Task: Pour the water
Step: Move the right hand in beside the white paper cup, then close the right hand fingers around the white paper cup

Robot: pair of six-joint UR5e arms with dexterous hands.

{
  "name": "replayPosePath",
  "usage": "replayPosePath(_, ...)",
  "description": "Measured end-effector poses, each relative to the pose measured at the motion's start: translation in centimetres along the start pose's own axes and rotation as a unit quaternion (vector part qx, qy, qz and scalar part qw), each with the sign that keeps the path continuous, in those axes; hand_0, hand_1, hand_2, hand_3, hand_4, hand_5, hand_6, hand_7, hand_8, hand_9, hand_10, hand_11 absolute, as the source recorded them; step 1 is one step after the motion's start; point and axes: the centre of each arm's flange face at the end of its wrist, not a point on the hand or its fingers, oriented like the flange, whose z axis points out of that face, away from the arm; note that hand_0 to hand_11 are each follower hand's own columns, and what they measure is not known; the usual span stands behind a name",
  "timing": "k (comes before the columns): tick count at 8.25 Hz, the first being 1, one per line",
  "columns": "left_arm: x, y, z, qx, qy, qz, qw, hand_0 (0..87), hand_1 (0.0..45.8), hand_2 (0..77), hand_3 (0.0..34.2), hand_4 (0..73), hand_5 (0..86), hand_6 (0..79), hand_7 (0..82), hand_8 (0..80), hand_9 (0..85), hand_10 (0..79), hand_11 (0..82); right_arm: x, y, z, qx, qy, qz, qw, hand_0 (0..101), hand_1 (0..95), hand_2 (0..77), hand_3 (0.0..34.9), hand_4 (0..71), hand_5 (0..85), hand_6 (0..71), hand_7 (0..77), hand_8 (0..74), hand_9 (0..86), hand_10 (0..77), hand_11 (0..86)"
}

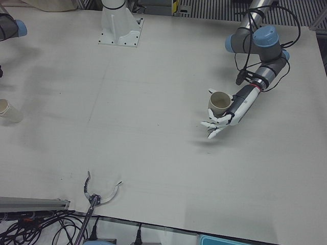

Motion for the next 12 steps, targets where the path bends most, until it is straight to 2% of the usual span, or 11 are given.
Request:
replayPosePath(1, 0.0, -0.1, 0.0, 0.001, -0.001, 0.0, 1.0, 80.3, 22.9, 2.2, 0.2, 37.1, 52.4, 32.7, 24.0, 12.0, 4.9, 11.4, 18.0, 1.7, -1.1, -0.9, 0.009, 0.001, 0.026, 0.9996, 50, 21.8, 18.5, 10.9, 0.5, 7.1, 10.9, 9.3, 10.9, 10.4, 0.5, 0.5)
replayPosePath(2, -0.1, -0.1, 0.0, 0.001, -0.001, 0.0, 1.0, 80.3, 24.0, 2.2, 0.2, 37.1, 52.4, 32.2, 22.9, 12.0, 4.9, 11.4, 18.0, 2.7, -1.9, -1.6, 0.016, 0.005, 0.038, 0.9991, 50, 21.8, 18.5, 10.9, 0.5, 7.1, 10.9, 9.3, 10.9, 10.4, 0.5, 0.5)
replayPosePath(3, 0.0, -0.1, 0.0, 0.001, 0.0, 0.0, 1.0, 80.3, 24.0, 2.2, 0.2, 37.1, 52.4, 32.2, 22.9, 12.0, 4.9, 11.4, 18.0, 3.2, -2.3, -1.9, 0.019, 0.007, 0.044, 0.9988, 47, 15.3, 18.5, 15.2, 0.0, 6.0, 2.7, 1.1, 8.7, 9.8, 0.5, 0.5)
replayPosePath(5, 0.0, -0.3, -0.5, 0.004, 0.0, 0.0, 1.0, 80.4, 22.9, 2.2, 0.2, 37.1, 52.4, 31.1, 22.9, 10.4, 4.9, 11.4, 18.0, 3.6, -2.4, -2.1, 0.021, 0.009, 0.047, 0.9986, 47, 17.5, 18.5, 14.7, 0.0, 5.5, 2.7, 1.1, 8.7, 10.4, 0.5, 0.5)
replayPosePath(8, -0.1, -0.4, -0.7, 0.007, -0.001, 0.0, 1.0, 80.3, 24.0, 2.2, 0.1, 36.5, 52.9, 31.1, 22.9, 11.5, 4.9, 10.4, 18.0, 4.6, -4.2, -2.5, 0.036, 0.013, 0.033, 0.9987, 47, 18.5, 22.4, 14.8, 0.0, 7.6, 4.4, 1.6, 8.7, 10.4, 0.5, 0.5)
replayPosePath(9, -0.1, -0.5, -0.8, 0.007, -0.001, 0.0, 1.0, 80.3, 22.9, 2.2, 0.0, 36.5, 52.9, 31.1, 22.9, 11.5, 4.9, 12.0, 18.0, 4.6, -4.0, -2.2, 0.032, 0.0, 0.041, 0.9987, 47, 18.5, 22.4, 14.8, 0.0, 7.6, 5.4, 2.2, 10.4, 10.9, 0.5, 0.5)
replayPosePath(10, -0.1, -0.5, -0.8, 0.008, -0.002, 0.0, 1.0, 80.3, 22.9, 2.2, 0.0, 36.5, 52.9, 31.1, 22.9, 11.5, 4.9, 12.0, 18.0, 4.2, -3.9, -2.0, 0.031, -0.029, 0.051, 0.9978, 47, 14.2, 20.2, 7.7, 0.5, 6.5, 4.4, 1.6, 8.2, 9.8, 0.5, 0.5)
replayPosePath(11, -0.1, -0.5, -0.8, 0.008, -0.002, 0.0, 1.0, 80.3, 22.4, 2.2, 0.0, 37.6, 52.4, 31.1, 22.9, 11.5, 4.9, 12.0, 18.0, 4.0, -4.0, -2.1, 0.036, -0.053, 0.055, 0.9964, 40, 6.0, 13.6, 7.9, 0.5, 6.0, 11.4, 1.1, 11.5, 12.5, 0.5, 0.5)
replayPosePath(12, -0.2, -0.6, -1.0, 0.009, -0.002, 0.0, 1.0, 80.2, 21.8, 2.2, 0.1, 37.6, 52.4, 29.5, 21.8, 11.5, 4.9, 11.4, 18.0, 4.0, -4.1, -2.3, 0.041, -0.068, 0.052, 0.9955, 40, 9.3, 11.4, 10.5, 0.5, 6.0, 11.4, 4.4, 11.5, 12.5, 0.5, 0.5)
